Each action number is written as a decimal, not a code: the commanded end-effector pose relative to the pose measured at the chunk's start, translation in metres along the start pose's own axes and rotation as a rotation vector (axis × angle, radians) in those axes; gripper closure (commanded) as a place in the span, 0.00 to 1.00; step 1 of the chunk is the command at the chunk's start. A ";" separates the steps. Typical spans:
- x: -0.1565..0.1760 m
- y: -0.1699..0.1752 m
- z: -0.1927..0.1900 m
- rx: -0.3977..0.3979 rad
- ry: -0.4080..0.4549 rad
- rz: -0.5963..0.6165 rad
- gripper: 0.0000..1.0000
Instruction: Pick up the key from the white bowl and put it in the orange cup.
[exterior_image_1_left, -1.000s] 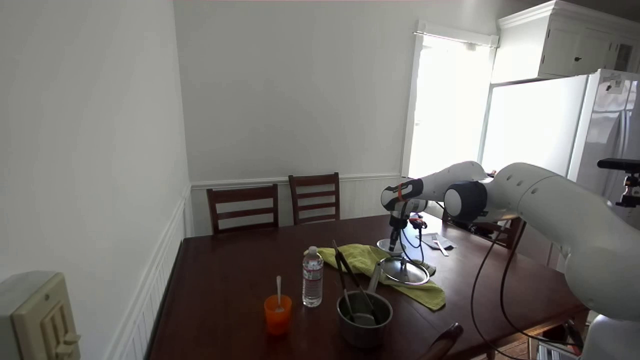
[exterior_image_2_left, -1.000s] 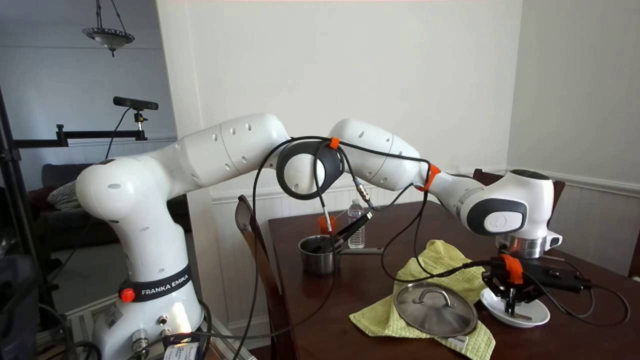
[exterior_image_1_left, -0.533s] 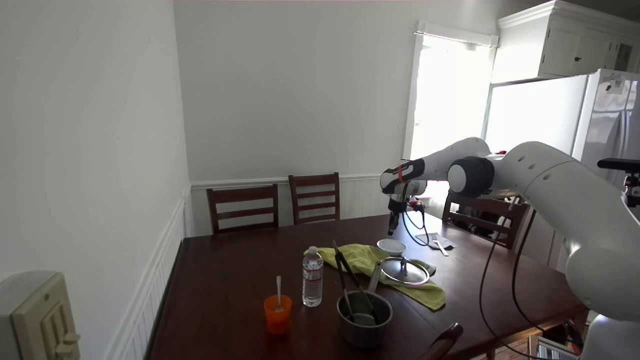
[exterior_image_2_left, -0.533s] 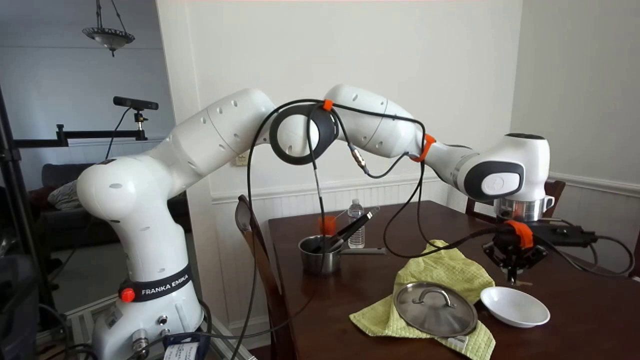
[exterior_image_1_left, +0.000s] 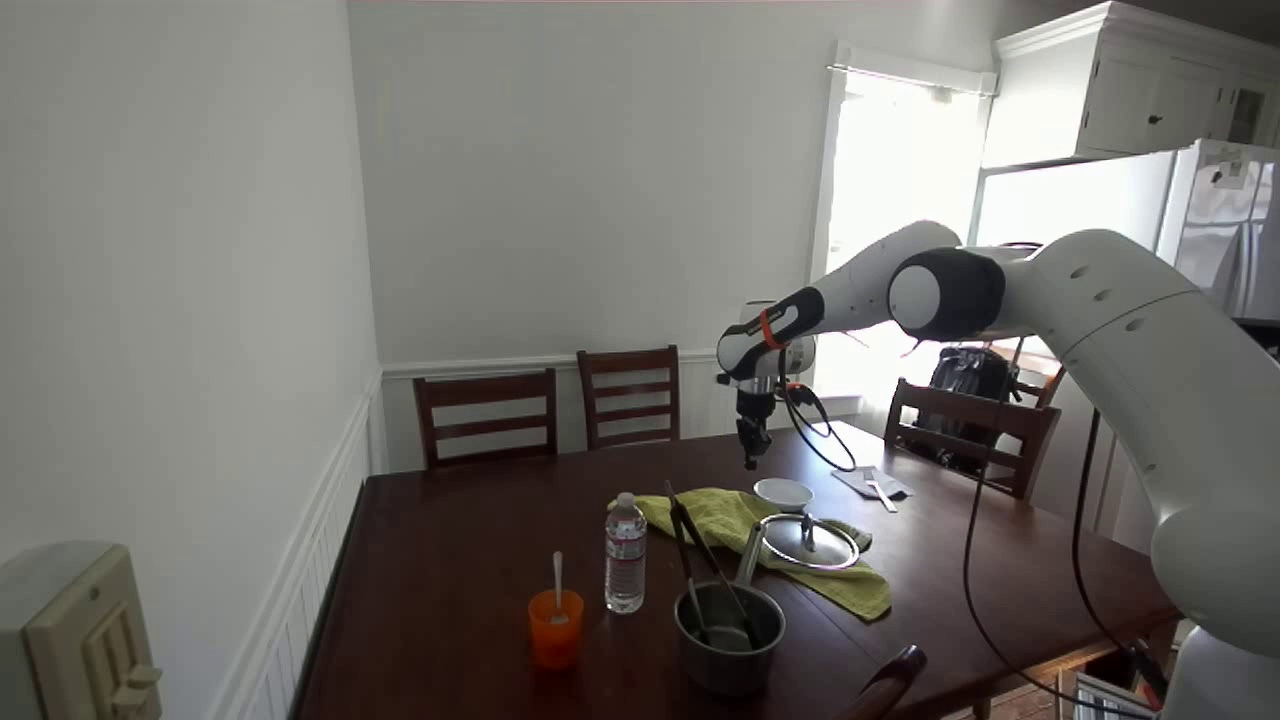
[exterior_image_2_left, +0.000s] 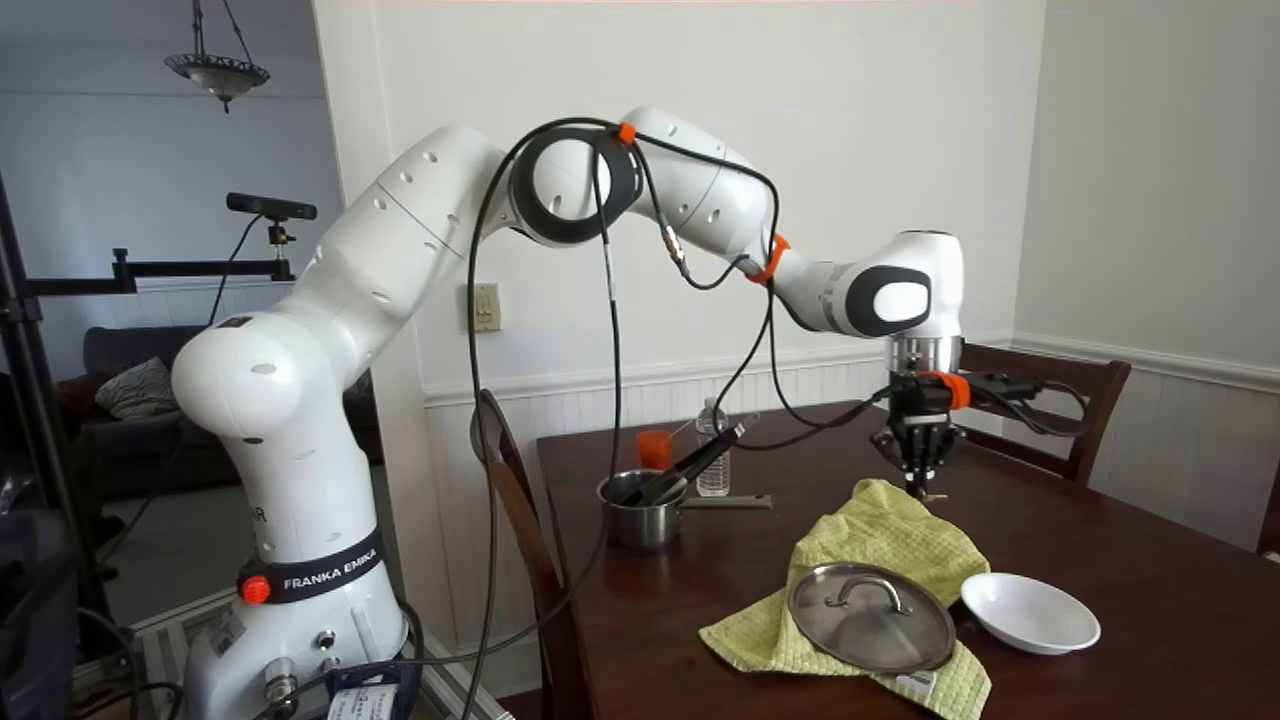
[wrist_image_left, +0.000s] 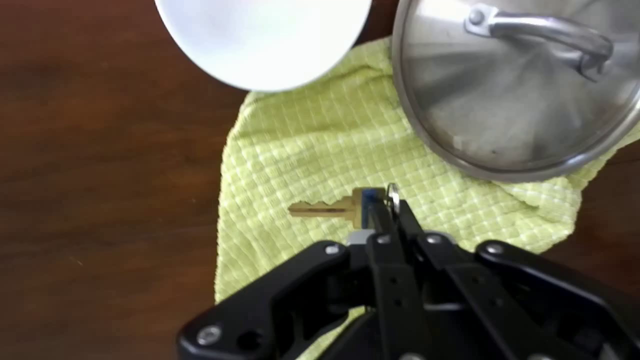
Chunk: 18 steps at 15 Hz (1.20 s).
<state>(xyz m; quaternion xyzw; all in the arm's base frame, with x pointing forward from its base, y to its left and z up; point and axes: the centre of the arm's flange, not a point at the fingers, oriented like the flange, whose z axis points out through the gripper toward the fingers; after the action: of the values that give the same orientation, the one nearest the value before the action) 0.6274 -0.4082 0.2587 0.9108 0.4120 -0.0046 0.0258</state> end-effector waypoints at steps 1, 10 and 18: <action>0.069 -0.070 -0.004 -0.032 -0.118 -0.165 0.99; 0.115 -0.064 0.024 0.001 -0.075 -0.196 0.99; 0.150 -0.130 -0.074 -0.201 0.179 -0.305 0.99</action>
<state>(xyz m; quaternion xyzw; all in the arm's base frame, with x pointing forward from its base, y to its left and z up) 0.6648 -0.2432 0.2697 0.8509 0.5147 0.0817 0.0664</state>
